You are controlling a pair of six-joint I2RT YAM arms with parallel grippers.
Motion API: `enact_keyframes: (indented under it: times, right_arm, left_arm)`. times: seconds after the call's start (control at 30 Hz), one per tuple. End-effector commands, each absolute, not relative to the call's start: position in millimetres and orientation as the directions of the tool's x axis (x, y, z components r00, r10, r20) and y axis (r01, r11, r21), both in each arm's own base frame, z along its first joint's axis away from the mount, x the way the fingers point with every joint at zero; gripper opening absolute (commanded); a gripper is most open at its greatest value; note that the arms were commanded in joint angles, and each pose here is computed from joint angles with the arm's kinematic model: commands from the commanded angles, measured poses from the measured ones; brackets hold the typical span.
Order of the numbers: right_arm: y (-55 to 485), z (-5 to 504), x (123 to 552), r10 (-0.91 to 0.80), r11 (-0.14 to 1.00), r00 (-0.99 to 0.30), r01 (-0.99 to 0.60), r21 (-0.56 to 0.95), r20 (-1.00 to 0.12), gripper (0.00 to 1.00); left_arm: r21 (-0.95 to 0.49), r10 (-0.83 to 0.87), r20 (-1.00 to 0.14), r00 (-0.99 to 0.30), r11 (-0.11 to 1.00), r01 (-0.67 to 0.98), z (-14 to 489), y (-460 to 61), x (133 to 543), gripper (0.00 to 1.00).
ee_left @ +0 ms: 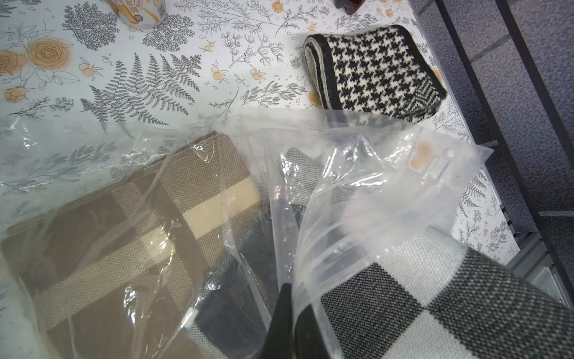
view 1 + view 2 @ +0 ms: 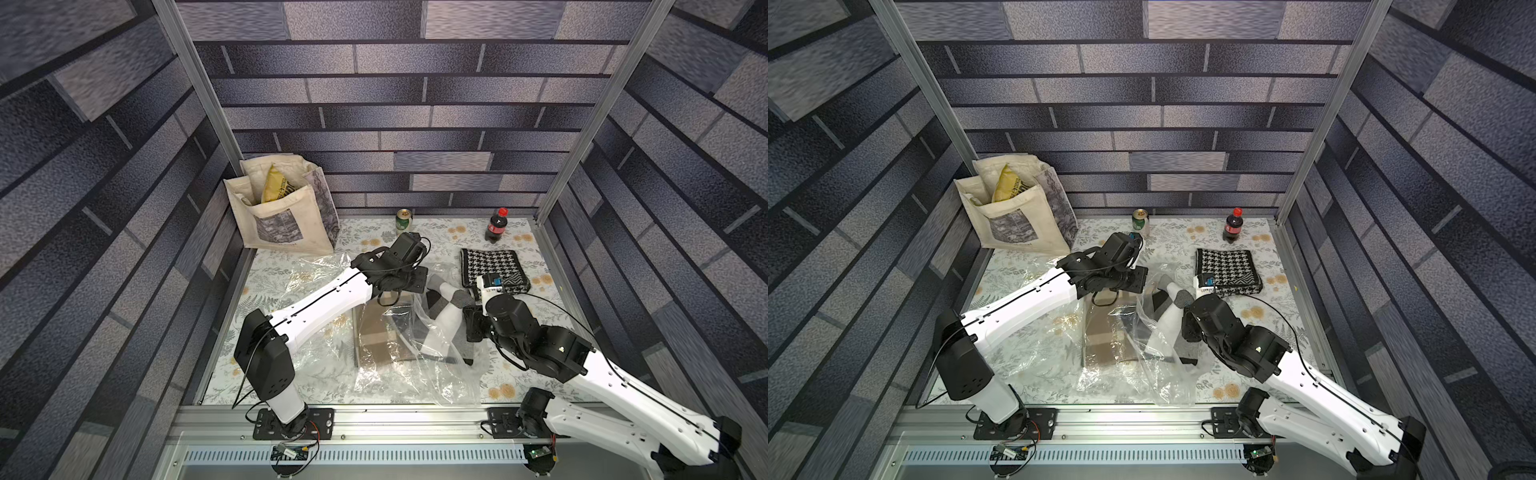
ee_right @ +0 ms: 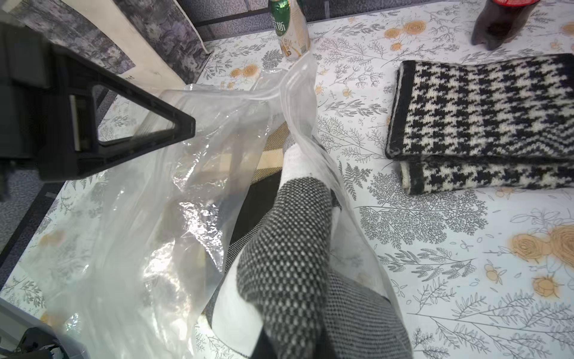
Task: Take the scarf out of the vacuum bag
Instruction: Take out the scarf from the vacuum bag.
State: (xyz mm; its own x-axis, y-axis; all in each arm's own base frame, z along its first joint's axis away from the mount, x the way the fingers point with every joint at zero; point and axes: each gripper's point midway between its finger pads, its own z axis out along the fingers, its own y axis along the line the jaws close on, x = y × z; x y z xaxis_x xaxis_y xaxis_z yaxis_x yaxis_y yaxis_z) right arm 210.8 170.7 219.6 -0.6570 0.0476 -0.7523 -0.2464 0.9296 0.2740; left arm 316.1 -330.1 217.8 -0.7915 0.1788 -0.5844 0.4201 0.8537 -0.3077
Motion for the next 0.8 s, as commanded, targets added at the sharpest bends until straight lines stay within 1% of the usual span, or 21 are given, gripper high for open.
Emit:
enact_keyframes:
  times: [0.0, 0.17, 0.47, 0.53, 0.77]
  right_arm:
    - [156, 255, 217, 0.124, 0.932, -0.577, -0.211, 0.294, -0.807, 0.00]
    - [138, 279, 217, 0.174, 0.936, -0.501, -0.183, 0.299, -0.848, 0.00]
    - [106, 331, 226, 0.149, 0.977, -0.376, -0.087, 0.195, -0.915, 0.00]
    - [97, 349, 226, 0.156, 0.980, -0.339, -0.063, 0.188, -0.928, 0.00]
    - [66, 381, 226, 0.151, 0.989, -0.267, 0.038, 0.146, -0.952, 0.00]
  left_arm:
    - [-0.327, 0.162, -0.594, -0.788, 0.846, 0.420, 229, -337, 319, 0.02]
    - [-0.328, 0.171, -0.590, -0.789, 0.843, 0.427, 227, -343, 319, 0.02]
    - [-0.326, 0.181, -0.588, -0.789, 0.839, 0.435, 225, -347, 317, 0.01]
    - [-0.321, 0.182, -0.586, -0.789, 0.843, 0.433, 223, -345, 318, 0.01]
    - [-0.319, 0.182, -0.586, -0.789, 0.843, 0.432, 224, -344, 316, 0.01]
